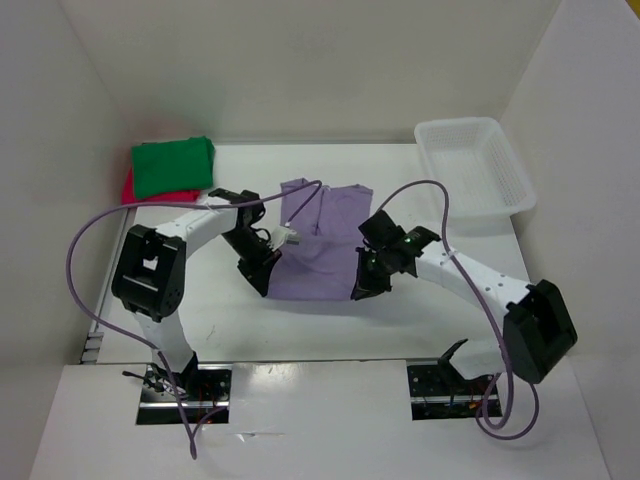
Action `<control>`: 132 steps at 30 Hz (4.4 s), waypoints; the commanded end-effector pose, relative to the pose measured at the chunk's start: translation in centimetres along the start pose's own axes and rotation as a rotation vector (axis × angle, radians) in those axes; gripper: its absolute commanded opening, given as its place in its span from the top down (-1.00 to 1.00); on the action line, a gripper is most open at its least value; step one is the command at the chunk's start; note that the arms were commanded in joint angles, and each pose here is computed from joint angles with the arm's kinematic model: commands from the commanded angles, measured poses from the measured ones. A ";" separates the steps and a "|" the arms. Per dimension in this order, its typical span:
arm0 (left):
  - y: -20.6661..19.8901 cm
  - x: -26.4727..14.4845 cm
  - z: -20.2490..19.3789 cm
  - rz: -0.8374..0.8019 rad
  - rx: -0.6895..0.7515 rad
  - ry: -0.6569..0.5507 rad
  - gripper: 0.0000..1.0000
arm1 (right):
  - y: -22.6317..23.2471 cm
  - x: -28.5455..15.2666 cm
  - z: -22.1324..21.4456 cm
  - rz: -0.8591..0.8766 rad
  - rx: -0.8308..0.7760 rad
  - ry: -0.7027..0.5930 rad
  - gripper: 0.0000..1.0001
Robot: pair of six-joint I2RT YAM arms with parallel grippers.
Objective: Fold and stack the t-shirts
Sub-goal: Fold the long partially folded tshirt into a neat square, then put the neatly folded tshirt into the corner of the board with the left arm
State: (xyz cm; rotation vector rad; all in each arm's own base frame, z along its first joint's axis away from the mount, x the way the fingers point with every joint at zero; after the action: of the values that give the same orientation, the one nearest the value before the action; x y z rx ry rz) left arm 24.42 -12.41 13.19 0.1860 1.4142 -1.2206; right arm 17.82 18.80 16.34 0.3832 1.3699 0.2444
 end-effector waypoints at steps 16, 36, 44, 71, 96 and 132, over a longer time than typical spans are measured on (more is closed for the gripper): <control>-8.7 -10.5 4.9 0.182 0.169 -0.190 0.99 | 2.4 -10.5 -6.4 0.182 0.019 0.180 0.99; 3.0 -12.6 13.5 0.134 0.025 -0.375 0.99 | -3.1 -4.2 9.6 0.234 0.142 0.080 0.99; 5.7 -11.3 15.4 0.134 0.008 -0.405 0.99 | -5.3 -1.9 13.2 0.233 0.201 0.048 0.99; 13.6 -11.7 18.7 0.425 -0.058 -0.498 -0.01 | -2.1 -3.2 19.1 0.034 0.137 -0.455 0.74; 14.9 -6.5 17.9 0.476 -0.100 -0.433 0.05 | -2.9 5.2 23.7 -0.283 0.200 -0.477 1.00; 12.6 6.6 9.9 -0.090 -0.203 -0.230 -0.85 | -5.0 4.3 13.6 -0.163 0.331 -0.274 -0.32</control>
State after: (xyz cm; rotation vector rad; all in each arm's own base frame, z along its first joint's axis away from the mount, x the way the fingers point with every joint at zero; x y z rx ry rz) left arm 40.51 -16.64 9.39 -0.1270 1.1544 -1.0704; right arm 31.12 14.51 10.48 0.5330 1.2410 -0.1732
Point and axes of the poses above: each gripper's point midway between its finger pads, its own x axis out along the fingers, its own y axis along the line the jaws close on, z = x × y, the point moved 8 cm from there along -x, back along the fingers, and after that the axes turned 1 degree about x, right-handed, at the moved point
